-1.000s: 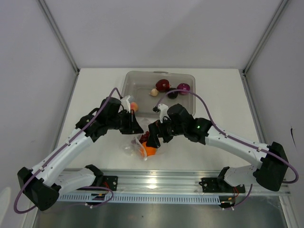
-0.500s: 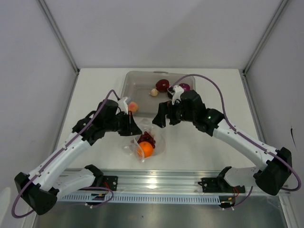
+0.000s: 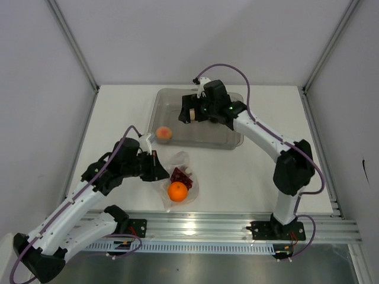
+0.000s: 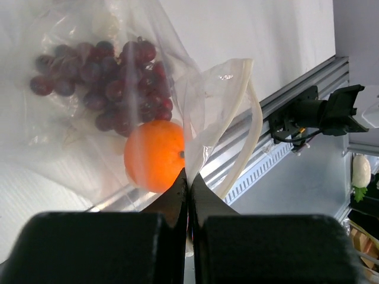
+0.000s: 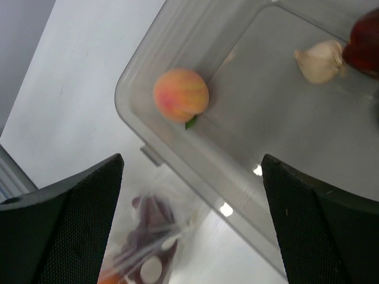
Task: Place the food in the zip-top bag and seal the zipper
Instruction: Pick up the fake fruit from the bin.
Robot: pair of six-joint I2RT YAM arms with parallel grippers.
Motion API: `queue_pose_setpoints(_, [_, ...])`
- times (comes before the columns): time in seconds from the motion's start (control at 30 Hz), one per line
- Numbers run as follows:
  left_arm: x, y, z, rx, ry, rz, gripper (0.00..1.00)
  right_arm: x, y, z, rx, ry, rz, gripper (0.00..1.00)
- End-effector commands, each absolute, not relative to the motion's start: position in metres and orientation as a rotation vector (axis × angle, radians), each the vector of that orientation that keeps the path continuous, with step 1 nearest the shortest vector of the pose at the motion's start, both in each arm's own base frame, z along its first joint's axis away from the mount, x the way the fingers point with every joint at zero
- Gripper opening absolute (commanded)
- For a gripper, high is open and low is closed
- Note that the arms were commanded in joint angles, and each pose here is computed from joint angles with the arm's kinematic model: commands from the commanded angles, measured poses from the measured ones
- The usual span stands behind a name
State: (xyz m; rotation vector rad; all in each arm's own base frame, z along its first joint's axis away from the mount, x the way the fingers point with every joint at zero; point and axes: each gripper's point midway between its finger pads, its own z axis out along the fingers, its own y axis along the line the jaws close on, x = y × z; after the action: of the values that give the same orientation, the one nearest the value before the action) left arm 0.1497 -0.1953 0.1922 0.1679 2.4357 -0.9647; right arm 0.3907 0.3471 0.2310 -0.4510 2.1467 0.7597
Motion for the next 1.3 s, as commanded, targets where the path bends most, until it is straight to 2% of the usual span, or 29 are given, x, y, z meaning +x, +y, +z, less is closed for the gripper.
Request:
queue_pose_setpoints(0.0, [0.146, -0.185, 0.187, 0.127, 2.440, -0.924, 0.01, 0.410, 0.374, 0.244, -0.517, 2.083, 0.838, 1.00])
queue_pose_setpoints(0.03, [0.145, -0.184, 0.185, 0.130, 2.442, -0.920, 0.01, 0.415, 0.383, 0.223, -0.526, 2.126, 0.853, 0.99])
queue_pose_setpoints(0.1, [0.143, -0.181, 0.185, 0.130, 2.444, -0.910, 0.01, 0.421, 0.396, 0.225, -0.547, 2.114, 0.896, 0.99])
queue_pose_setpoints(0.23, [0.142, -0.179, 0.185, 0.138, 2.435, -0.903, 0.01, 0.427, 0.424, 0.182, -0.610, 2.173, 0.897, 0.99])
queue_pose_setpoints(0.6, [0.140, -0.176, 0.181, 0.149, 2.437, -0.884, 0.01, 0.425, 0.458, 0.118, -0.686, 2.256, 0.915, 0.98])
queue_pose_setpoints(1.03, [0.138, -0.175, 0.182, 0.146, 2.437, -0.890, 0.01, 0.426, 0.475, 0.083, -0.690, 2.297, 0.957, 0.92])
queue_pose_setpoints(1.27, [0.137, -0.175, 0.182, 0.145, 2.439, -0.897, 0.01, 0.432, 0.481, 0.086, -0.665, 2.267, 0.991, 0.83])
